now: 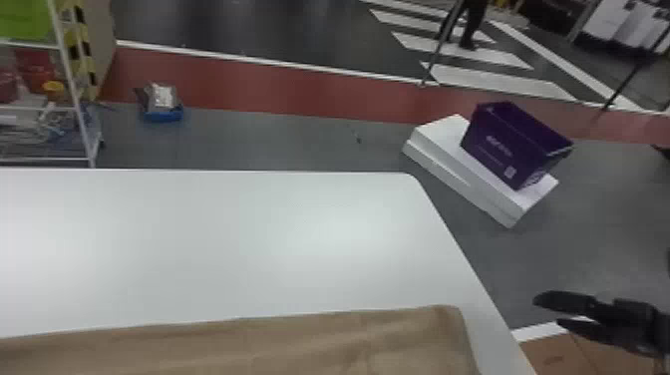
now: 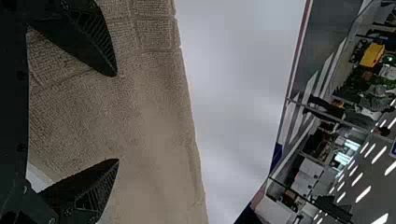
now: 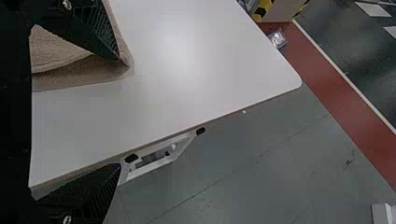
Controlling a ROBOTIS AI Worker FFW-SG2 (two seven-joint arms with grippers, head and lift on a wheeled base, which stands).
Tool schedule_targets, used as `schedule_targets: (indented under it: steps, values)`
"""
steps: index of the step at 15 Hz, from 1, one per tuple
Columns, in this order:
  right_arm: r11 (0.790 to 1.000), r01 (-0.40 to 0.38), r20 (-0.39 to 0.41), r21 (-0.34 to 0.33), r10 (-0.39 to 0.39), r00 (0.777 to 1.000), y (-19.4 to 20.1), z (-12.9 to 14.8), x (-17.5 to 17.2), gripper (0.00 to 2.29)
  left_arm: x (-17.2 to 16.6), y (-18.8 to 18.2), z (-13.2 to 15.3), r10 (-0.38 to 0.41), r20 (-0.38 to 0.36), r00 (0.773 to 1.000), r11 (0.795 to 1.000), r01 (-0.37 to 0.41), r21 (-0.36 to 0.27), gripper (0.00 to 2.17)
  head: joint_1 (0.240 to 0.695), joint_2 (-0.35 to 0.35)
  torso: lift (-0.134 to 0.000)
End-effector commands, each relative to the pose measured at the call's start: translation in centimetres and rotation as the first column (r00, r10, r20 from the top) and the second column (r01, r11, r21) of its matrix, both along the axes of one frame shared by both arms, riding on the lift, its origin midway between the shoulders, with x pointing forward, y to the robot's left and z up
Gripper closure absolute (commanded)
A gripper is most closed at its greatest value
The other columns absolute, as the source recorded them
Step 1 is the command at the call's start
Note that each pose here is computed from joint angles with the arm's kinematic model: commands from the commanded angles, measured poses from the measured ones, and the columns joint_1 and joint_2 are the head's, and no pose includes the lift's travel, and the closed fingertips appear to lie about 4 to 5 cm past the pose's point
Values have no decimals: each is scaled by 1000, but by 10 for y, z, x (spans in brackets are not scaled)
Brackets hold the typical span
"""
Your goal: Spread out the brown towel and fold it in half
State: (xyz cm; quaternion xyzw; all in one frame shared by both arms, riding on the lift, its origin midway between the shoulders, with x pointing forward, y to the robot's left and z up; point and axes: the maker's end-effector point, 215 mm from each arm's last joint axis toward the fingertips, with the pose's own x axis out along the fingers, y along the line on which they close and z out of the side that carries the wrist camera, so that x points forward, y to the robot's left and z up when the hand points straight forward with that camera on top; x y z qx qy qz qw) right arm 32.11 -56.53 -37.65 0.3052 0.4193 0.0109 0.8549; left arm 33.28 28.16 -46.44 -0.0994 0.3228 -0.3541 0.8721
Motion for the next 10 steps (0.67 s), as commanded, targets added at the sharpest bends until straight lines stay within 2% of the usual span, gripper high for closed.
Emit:
schedule_targets:
  steps: [1, 4, 10]
  values:
    - [1000, 2, 26, 30, -2, 1000, 18, -5, 14, 70, 2, 12, 23, 41, 43, 998, 999, -40, -32, 144, 695, -350, -124]
    - [999, -26, 35, 32, 25, 999, 36, -8, 23, 70, 7, 33, 46, 110, 71, 991, 992, -105, -75, 137, 695, -350, -124]
    - [999, -34, 36, 38, 32, 999, 42, -10, 25, 70, 7, 34, 47, 112, 73, 991, 992, -107, -69, 137, 695, -349, -124]
